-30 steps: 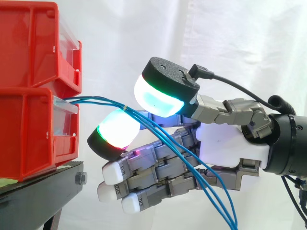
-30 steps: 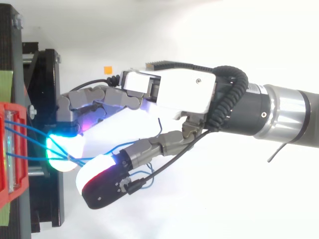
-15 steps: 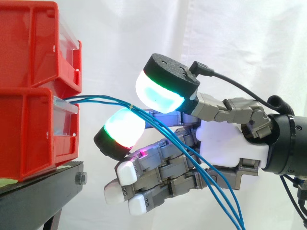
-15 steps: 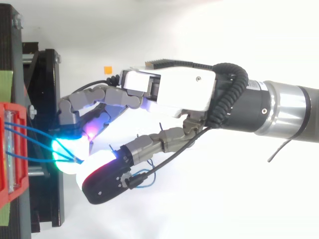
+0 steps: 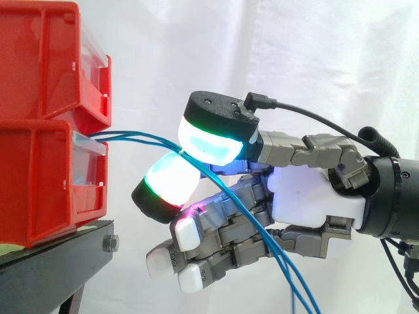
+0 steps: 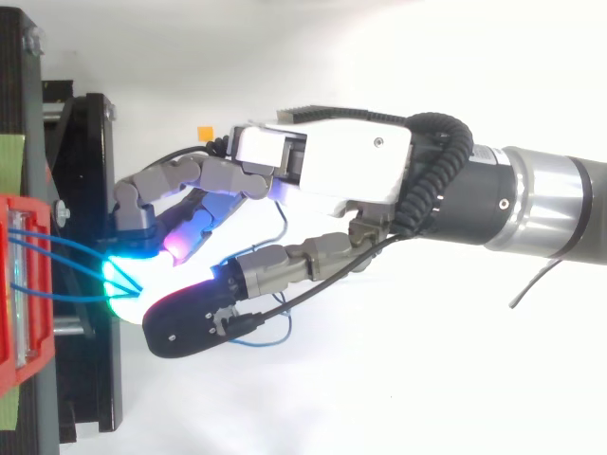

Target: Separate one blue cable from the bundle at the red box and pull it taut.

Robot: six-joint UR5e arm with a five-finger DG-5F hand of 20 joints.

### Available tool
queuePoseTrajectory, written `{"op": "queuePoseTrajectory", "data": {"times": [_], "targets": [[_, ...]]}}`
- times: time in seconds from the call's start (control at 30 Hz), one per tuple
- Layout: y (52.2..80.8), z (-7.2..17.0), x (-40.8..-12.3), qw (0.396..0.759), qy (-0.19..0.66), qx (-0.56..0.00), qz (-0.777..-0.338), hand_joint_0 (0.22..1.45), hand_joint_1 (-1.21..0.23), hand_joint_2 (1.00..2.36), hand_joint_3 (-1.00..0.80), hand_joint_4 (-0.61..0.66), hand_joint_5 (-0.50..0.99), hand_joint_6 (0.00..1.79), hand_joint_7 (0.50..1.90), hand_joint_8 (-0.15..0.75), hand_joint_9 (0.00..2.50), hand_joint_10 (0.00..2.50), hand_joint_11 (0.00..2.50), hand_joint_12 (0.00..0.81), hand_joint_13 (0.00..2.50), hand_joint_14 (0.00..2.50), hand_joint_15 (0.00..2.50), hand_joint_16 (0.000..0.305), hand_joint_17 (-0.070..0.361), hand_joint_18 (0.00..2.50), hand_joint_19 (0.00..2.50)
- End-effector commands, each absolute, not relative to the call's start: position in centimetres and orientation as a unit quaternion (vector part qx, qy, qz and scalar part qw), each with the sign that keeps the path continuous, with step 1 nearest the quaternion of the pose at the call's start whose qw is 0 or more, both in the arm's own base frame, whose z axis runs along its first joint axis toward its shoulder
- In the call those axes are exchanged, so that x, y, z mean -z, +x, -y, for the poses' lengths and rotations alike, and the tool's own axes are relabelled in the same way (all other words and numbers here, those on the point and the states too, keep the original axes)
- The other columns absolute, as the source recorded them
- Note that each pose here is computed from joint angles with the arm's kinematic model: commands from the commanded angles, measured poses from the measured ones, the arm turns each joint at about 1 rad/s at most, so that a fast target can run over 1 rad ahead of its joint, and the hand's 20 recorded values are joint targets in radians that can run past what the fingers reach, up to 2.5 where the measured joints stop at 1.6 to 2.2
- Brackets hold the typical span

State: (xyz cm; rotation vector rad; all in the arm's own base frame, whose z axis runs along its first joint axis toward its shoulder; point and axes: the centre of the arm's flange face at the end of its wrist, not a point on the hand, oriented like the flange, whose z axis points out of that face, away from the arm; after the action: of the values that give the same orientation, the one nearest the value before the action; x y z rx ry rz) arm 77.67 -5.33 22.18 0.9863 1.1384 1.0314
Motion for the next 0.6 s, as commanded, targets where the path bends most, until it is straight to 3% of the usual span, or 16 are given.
{"op": "queuePoseTrajectory", "data": {"times": [0.0,0.2,0.37,0.43,0.57], "targets": [[77.66,5.43,-22.19,0.611,0.426,-0.448,-0.494,0.6,-0.57,1.02,-0.11,0.17,-0.12,0.73,1.2,0.345,0.94,0.02,0.66,0.412,0.73,0.02,0.4,0.051,0.116,0.68,0.46],[77.66,5.46,-22.2,0.61,0.424,-0.45,-0.496,0.6,-0.62,1.02,-0.1,0.18,-0.14,0.76,1.17,0.353,0.93,0.02,0.71,0.417,0.73,0.02,0.41,0.052,0.118,0.69,0.47],[77.62,5.52,-22.15,0.608,0.423,-0.45,-0.499,0.6,-0.67,1.02,-0.06,0.14,-0.15,0.78,1.19,0.343,0.92,0.02,0.76,0.407,0.72,0.02,0.42,0.05,0.112,0.68,0.49],[77.62,5.52,-22.15,0.608,0.423,-0.45,-0.499,0.61,-0.73,1.03,-0.05,0.13,-0.18,0.83,1.1,0.339,0.92,0.02,0.77,0.406,0.72,0.02,0.43,0.049,0.111,0.68,0.49],[77.62,5.52,-22.15,0.608,0.423,-0.45,-0.499,0.62,-0.75,1.03,-0.03,0.09,-0.18,0.84,1.11,0.331,0.92,0.02,0.8,0.405,0.73,0.02,0.42,0.049,0.11,0.69,0.49]]}}
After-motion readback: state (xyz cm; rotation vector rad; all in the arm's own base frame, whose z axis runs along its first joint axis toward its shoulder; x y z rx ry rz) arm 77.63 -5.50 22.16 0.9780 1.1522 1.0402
